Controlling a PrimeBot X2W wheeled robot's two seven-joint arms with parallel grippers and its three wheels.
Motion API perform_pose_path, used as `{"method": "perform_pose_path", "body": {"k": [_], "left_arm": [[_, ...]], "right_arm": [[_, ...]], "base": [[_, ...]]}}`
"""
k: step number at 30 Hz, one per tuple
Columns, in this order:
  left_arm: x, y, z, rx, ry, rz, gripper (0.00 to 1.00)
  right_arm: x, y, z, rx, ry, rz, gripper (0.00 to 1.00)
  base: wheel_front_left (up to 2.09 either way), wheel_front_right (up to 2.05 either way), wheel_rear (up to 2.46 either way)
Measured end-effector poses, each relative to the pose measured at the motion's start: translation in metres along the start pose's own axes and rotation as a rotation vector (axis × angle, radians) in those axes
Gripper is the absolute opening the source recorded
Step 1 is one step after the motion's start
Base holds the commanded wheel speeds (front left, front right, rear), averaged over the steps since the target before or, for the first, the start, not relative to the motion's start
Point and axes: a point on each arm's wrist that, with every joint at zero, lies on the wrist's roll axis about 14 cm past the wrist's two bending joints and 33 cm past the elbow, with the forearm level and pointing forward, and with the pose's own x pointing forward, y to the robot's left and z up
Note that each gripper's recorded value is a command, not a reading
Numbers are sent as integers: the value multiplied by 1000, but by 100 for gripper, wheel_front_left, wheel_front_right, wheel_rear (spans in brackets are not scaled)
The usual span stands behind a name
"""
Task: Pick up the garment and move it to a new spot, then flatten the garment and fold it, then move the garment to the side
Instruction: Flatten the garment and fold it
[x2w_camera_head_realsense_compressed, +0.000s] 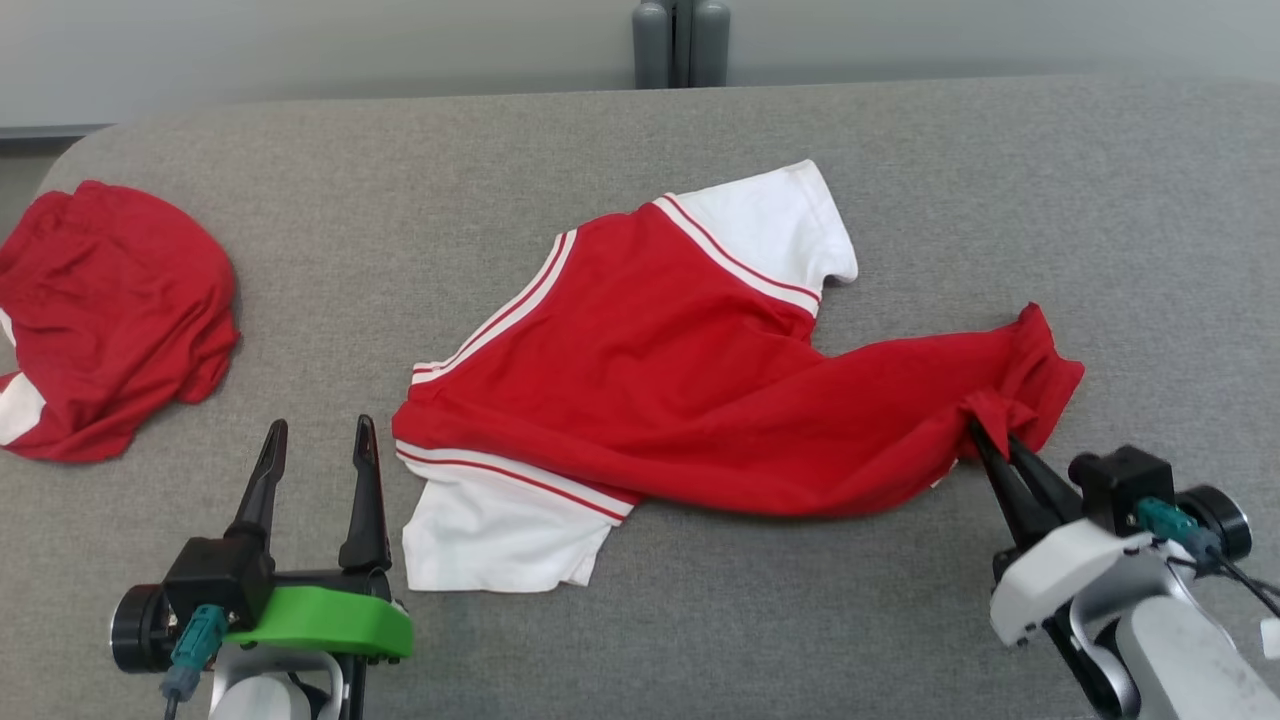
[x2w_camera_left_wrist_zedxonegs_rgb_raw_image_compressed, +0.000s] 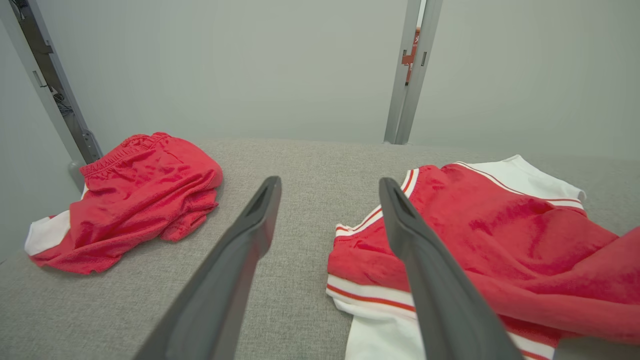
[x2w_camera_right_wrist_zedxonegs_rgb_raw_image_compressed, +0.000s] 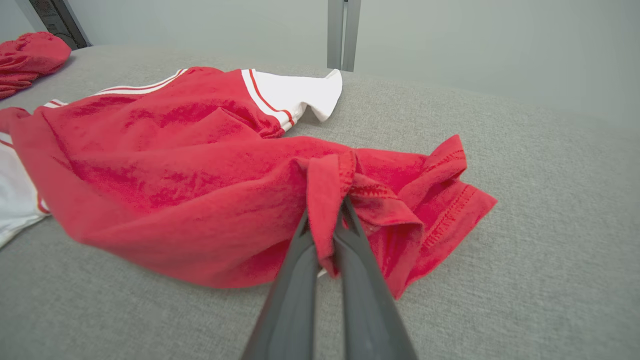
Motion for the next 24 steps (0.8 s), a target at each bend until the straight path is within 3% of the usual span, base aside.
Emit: {"method": "perform_pose_path", "body": {"k": [8, 9, 10, 11, 17, 24], "left_arm": [[7, 7, -1, 3, 3, 18, 100], [7, 9, -2, 4, 5, 24, 100], [7, 9, -3, 5, 9, 26, 100], [6, 10, -4, 5, 14, 29, 100], [5, 12, -6, 7, 19, 39, 100], [6, 7, -2, 2, 7, 26, 100]], "right_arm": [[63, -8, 14, -3, -1, 6, 0], [71, -9, 12, 2, 6, 5, 16], [75, -9, 11, 7, 8, 4, 47], [81, -9, 10, 11, 8, 4, 100], [87, -5, 6, 30, -4, 5, 100], [62, -3, 6, 33, -33, 8, 100]], "base": [[0, 0, 0], [0, 0, 0], [0, 0, 0], [0, 0, 0], [0, 0, 0], [0, 0, 0]]}}
